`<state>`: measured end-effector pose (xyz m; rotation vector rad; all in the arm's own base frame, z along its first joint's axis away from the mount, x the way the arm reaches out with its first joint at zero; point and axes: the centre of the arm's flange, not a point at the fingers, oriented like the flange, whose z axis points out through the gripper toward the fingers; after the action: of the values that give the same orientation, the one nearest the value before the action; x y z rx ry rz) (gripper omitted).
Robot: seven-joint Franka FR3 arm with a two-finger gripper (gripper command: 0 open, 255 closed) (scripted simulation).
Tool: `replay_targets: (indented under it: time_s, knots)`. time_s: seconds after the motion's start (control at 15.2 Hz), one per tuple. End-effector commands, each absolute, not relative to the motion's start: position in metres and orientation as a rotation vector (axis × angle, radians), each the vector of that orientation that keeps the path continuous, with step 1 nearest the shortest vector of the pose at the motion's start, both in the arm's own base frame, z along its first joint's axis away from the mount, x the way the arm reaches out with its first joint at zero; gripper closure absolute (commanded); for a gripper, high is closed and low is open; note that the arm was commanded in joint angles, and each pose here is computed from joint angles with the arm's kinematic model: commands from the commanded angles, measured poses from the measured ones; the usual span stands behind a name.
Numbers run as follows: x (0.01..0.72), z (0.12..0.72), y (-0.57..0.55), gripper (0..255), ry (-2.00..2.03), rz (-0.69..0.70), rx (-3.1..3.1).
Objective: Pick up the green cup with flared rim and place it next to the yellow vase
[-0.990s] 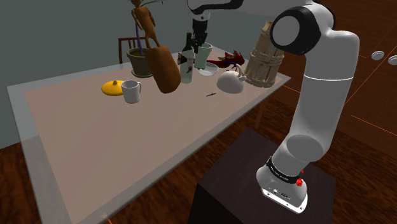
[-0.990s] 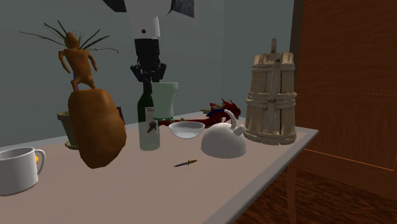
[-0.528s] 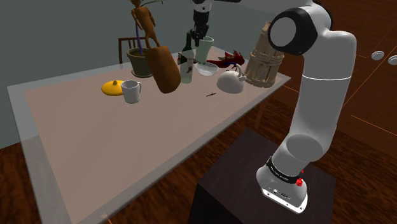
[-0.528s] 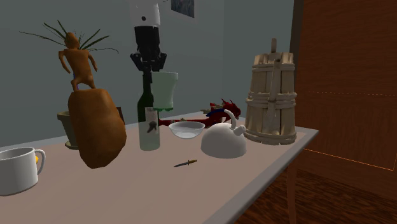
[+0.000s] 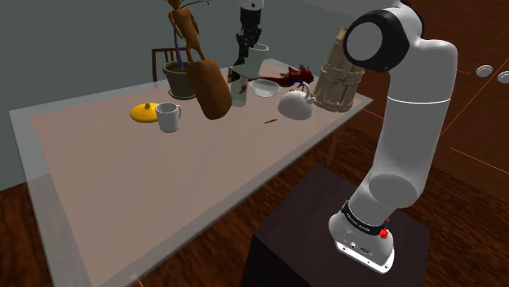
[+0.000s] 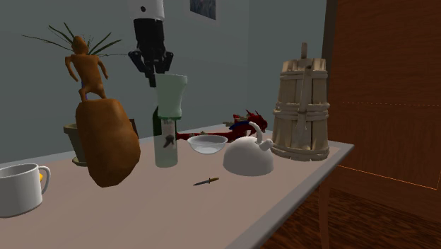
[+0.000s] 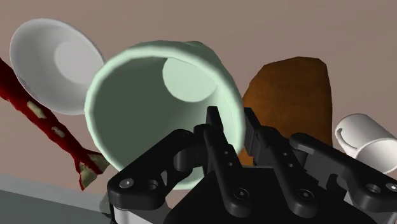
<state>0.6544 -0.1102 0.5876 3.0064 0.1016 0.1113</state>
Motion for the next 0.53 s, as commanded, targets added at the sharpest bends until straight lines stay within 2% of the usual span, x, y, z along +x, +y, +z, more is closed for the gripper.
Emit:
replay_targets:
  time_s: [0.0,0.46]
  knots:
    - [0.659,0.583,-0.086,255,0.1,0.112,3.006]
    - [0.67,0.566,0.004,255,0.1,0.112,3.006]
